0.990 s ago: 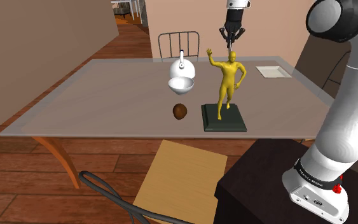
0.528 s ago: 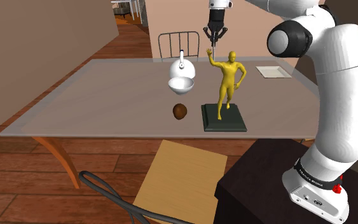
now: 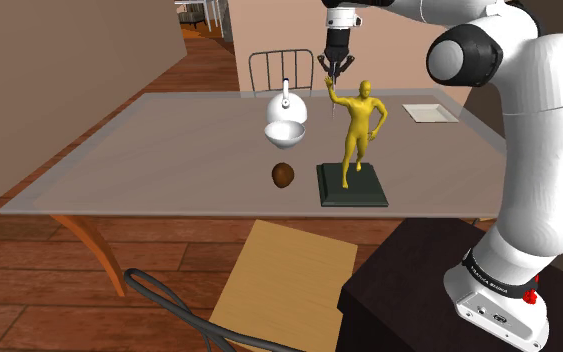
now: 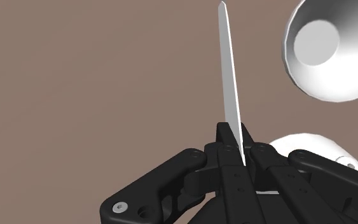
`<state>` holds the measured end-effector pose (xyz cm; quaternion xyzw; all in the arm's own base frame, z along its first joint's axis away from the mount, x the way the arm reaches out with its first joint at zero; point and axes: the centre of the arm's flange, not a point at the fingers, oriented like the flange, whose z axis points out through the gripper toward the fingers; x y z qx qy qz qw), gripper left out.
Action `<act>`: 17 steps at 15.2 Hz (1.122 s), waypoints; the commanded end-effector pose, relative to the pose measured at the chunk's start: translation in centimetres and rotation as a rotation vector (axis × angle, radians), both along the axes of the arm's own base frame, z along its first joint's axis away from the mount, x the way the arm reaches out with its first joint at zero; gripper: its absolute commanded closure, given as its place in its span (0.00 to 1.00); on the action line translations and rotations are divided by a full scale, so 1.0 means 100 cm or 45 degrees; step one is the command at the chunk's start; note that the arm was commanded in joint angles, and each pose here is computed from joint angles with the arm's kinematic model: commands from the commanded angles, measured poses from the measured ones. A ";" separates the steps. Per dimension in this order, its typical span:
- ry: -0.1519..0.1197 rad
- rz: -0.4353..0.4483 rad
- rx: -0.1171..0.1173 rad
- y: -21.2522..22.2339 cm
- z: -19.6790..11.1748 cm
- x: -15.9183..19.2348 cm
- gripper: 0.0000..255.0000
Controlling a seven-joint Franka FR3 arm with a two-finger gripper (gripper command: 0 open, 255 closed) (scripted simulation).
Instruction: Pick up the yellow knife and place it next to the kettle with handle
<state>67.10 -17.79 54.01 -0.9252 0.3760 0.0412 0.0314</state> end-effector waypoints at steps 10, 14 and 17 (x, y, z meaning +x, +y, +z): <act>-0.001 0.000 -0.001 0.000 -0.059 0.000 1.00; -0.001 0.000 -0.001 0.000 -0.080 0.000 1.00; -0.001 0.000 -0.001 0.000 -0.096 0.000 1.00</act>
